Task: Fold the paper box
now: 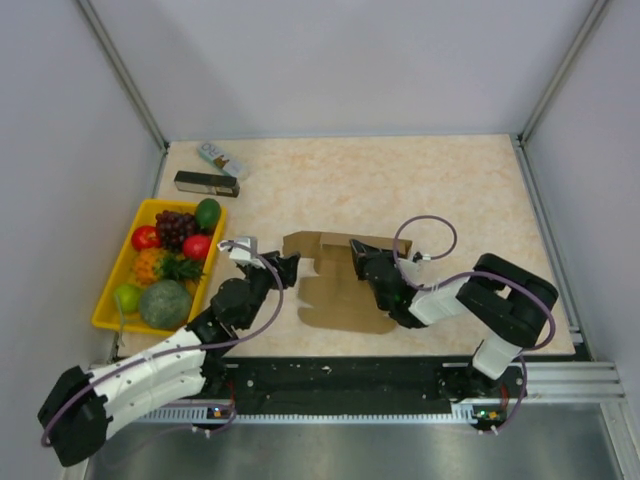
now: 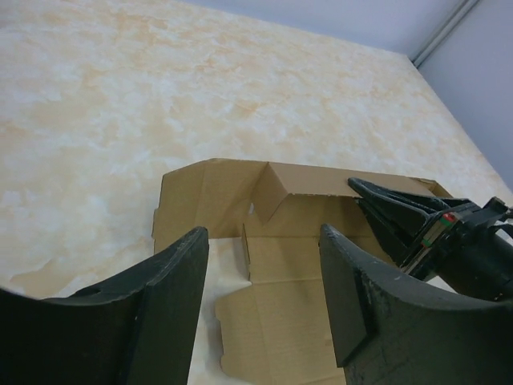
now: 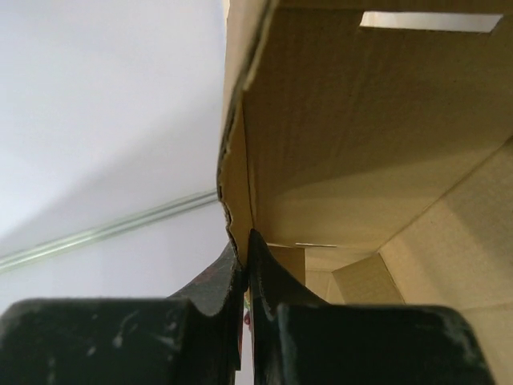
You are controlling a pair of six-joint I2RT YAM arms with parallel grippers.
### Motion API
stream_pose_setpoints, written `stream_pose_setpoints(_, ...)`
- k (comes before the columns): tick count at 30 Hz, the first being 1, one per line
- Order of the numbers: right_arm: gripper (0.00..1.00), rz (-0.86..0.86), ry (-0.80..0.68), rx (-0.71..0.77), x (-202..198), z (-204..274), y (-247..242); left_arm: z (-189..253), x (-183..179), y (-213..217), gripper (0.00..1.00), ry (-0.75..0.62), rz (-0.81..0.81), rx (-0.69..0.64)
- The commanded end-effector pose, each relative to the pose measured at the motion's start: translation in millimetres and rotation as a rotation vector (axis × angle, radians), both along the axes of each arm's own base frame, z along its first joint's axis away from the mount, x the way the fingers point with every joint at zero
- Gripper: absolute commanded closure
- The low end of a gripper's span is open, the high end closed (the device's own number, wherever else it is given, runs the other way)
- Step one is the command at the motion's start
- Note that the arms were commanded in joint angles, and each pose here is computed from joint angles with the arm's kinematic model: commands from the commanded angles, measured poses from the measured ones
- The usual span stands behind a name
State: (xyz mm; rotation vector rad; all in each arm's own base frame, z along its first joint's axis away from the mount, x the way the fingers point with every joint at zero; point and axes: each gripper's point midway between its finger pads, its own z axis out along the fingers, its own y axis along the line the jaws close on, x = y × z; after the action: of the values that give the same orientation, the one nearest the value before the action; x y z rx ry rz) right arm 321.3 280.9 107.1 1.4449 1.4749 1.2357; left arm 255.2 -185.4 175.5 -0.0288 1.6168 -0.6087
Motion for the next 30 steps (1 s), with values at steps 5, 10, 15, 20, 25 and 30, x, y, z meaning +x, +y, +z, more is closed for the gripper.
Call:
stream_pose_setpoints(5, 1.0, 0.069, -0.167, -0.011, 1.3, 26.1, 4.4, -34.9, 6.3, 40.5, 0.33, 0.304, 0.092, 0.008)
stream_pose_setpoints(10, 1.0, 0.104, -0.153, -0.038, 0.3, 27.1, 6.9, -36.5, 31.5, 60.4, 0.31, 0.346, 0.142, -0.053)
stream_pose_setpoints(15, 1.0, 0.093, -0.152, -0.074, 4.8, 25.2, 0.3, -35.1, 53.4, 77.9, 0.41, 0.358, 0.225, -0.104)
stream_pose_setpoints(20, 1.0, 0.152, -0.146, -0.083, 12.4, 21.8, 7.5, -41.5, 76.6, 89.5, 0.42, 0.381, 0.278, -0.157)
stream_pose_setpoints(25, 1.0, 0.165, -0.181, -0.073, 14.7, 26.1, 8.4, -60.5, 96.9, 75.8, 0.52, 0.442, 0.215, -0.095)
stream_pose_setpoints(30, 1.0, 0.191, -0.218, -0.086, 15.9, 32.7, 12.9, -80.4, 110.5, 61.2, 0.58, 0.519, 0.152, -0.049)
